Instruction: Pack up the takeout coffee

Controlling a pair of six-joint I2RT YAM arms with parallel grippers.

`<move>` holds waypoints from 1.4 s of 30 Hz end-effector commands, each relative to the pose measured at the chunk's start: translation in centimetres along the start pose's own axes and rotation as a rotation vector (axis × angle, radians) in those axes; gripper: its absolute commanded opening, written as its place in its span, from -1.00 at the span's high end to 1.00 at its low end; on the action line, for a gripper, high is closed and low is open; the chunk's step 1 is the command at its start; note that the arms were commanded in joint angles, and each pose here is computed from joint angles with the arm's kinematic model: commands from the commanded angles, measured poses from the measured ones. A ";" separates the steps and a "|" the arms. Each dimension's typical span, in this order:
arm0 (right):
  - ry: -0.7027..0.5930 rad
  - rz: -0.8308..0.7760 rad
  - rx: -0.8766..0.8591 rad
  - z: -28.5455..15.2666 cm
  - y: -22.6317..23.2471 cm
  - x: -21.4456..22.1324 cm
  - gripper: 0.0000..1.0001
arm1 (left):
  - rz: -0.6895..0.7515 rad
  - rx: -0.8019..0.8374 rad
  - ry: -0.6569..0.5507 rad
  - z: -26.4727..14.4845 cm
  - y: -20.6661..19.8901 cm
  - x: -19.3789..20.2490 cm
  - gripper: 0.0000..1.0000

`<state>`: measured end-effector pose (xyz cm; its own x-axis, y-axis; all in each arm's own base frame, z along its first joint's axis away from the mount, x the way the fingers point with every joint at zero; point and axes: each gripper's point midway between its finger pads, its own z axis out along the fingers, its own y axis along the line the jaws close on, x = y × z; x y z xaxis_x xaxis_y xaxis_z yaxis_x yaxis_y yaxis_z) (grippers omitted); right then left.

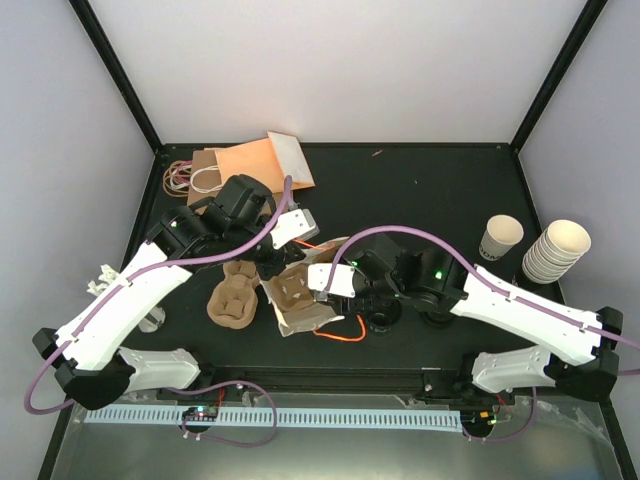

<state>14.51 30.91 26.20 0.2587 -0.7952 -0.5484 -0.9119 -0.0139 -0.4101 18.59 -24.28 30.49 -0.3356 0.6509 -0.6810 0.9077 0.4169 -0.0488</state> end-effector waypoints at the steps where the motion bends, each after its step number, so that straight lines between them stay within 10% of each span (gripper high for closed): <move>1: -0.003 -0.034 0.049 0.1 -0.7 -0.2 -0.14 | 0.040 0.029 -0.059 -0.3 -0.6 -1.4 0.95; 42: 0.033 -0.185 0.105 3.8 3.0 -0.1 -0.12 | 0.018 0.026 -0.044 -0.1 -0.9 0.4 0.95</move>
<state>12.40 33.20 22.80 0.3931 -0.7918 -0.4674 -0.8363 -0.0966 -0.5396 17.95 -23.96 29.15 -0.3461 0.6503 -0.6763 0.9078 0.4142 -0.0663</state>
